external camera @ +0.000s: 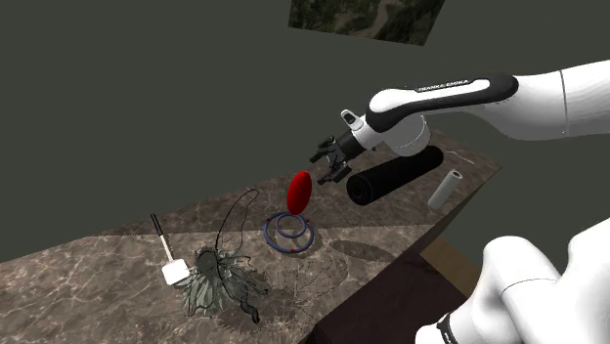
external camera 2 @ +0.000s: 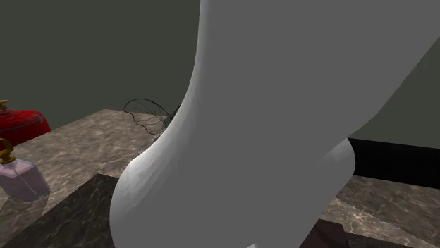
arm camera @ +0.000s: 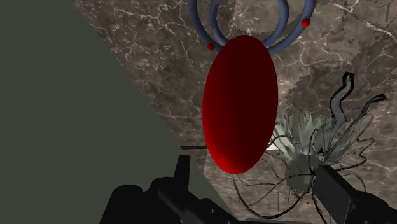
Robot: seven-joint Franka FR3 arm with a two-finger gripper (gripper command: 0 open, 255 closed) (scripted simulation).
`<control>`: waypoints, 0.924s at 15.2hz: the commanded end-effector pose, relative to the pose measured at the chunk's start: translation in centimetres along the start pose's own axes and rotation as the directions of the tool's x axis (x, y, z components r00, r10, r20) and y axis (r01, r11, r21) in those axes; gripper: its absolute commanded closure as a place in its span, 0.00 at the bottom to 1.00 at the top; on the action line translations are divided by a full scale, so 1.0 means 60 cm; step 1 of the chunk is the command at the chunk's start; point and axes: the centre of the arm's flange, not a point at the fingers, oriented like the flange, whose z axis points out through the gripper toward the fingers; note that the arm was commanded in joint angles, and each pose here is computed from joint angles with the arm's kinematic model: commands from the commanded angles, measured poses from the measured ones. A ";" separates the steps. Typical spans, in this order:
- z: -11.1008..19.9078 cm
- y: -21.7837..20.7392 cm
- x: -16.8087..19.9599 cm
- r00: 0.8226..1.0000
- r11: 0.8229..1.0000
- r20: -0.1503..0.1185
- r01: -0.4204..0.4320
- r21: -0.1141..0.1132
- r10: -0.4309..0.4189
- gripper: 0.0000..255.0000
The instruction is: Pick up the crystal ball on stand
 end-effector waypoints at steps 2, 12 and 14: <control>0.051 0.018 0.018 0.990 0.992 -0.062 0.127 0.024 -0.125 0.00; 0.103 0.010 -0.020 0.990 0.992 -0.062 0.127 0.024 -0.125 1.00; 0.103 0.011 -0.020 0.990 0.992 -0.062 0.127 0.024 -0.125 1.00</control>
